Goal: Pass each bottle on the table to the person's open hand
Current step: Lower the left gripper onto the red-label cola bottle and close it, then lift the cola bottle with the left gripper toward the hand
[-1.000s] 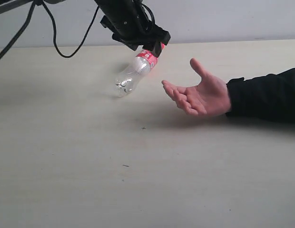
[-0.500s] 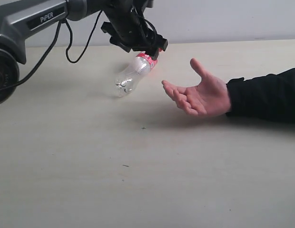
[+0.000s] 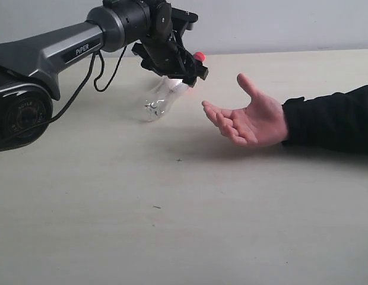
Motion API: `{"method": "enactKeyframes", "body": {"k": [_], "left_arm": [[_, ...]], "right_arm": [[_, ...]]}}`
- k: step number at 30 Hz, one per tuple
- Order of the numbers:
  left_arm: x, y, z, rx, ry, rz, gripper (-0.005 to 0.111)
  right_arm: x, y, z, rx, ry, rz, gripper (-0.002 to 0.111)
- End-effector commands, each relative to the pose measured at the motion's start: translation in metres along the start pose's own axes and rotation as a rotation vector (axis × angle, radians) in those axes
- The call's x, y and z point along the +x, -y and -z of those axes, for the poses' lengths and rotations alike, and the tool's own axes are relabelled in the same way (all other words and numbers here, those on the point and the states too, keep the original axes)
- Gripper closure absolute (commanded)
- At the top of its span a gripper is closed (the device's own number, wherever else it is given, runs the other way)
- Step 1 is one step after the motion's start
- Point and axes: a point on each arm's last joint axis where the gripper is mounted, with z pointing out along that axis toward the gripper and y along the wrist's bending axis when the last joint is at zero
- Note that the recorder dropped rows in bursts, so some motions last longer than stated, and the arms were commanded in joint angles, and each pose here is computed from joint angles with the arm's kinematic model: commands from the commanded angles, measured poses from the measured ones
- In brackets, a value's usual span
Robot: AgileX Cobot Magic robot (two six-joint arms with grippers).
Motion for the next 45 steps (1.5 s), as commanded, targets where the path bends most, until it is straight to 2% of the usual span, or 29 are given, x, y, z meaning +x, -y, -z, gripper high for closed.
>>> {"method": "enactKeyframes", "body": {"k": [1,9,16,19,21,25,26,29,33,37,43,45], "left_arm": [[0.001,-0.009,-0.007,-0.015,0.012,0.023,0.031],[0.014,-0.011,-0.03,-0.02,-0.034,0.014,0.031],[0.015,-0.01,-0.031,-0.02,-0.035,0.012,0.034],[0.015,-0.011,-0.031,-0.023,-0.039,0.004,0.048],[0.015,-0.012,-0.031,-0.037,-0.039,-0.017,0.063],[0.017,-0.016,-0.03,-0.101,-0.061,-0.089,0.103],[0.017,-0.017,-0.03,-0.117,-0.069,-0.109,0.106],[0.015,-0.019,-0.024,-0.136,-0.076,-0.111,0.107],[0.006,-0.021,-0.005,-0.141,-0.053,-0.051,0.107],[-0.007,-0.022,0.032,-0.139,-0.044,0.049,0.107],[-0.009,-0.02,0.079,-0.107,-0.147,0.092,0.107],[-0.011,-0.016,0.09,-0.094,-0.144,0.083,0.107]], "right_arm": [[0.001,0.0,0.0,0.006,0.001,-0.011,0.108],[0.001,0.0,0.0,0.006,0.001,-0.007,0.108],[0.001,0.0,0.0,0.006,0.001,-0.007,0.108],[0.001,0.0,0.0,0.006,0.001,-0.007,0.108],[0.001,0.0,0.0,0.006,0.001,-0.007,0.108],[0.001,0.0,0.0,0.006,0.001,-0.009,0.108],[0.001,0.0,0.0,0.006,0.001,-0.009,0.108],[0.001,0.0,0.0,0.006,0.001,-0.009,0.108],[0.001,0.0,0.0,0.006,0.001,-0.009,0.108],[0.001,0.0,0.0,0.006,0.001,-0.007,0.108],[0.001,0.0,0.0,0.006,0.001,-0.007,0.108],[0.001,0.0,0.0,0.006,0.001,-0.007,0.108]]}}
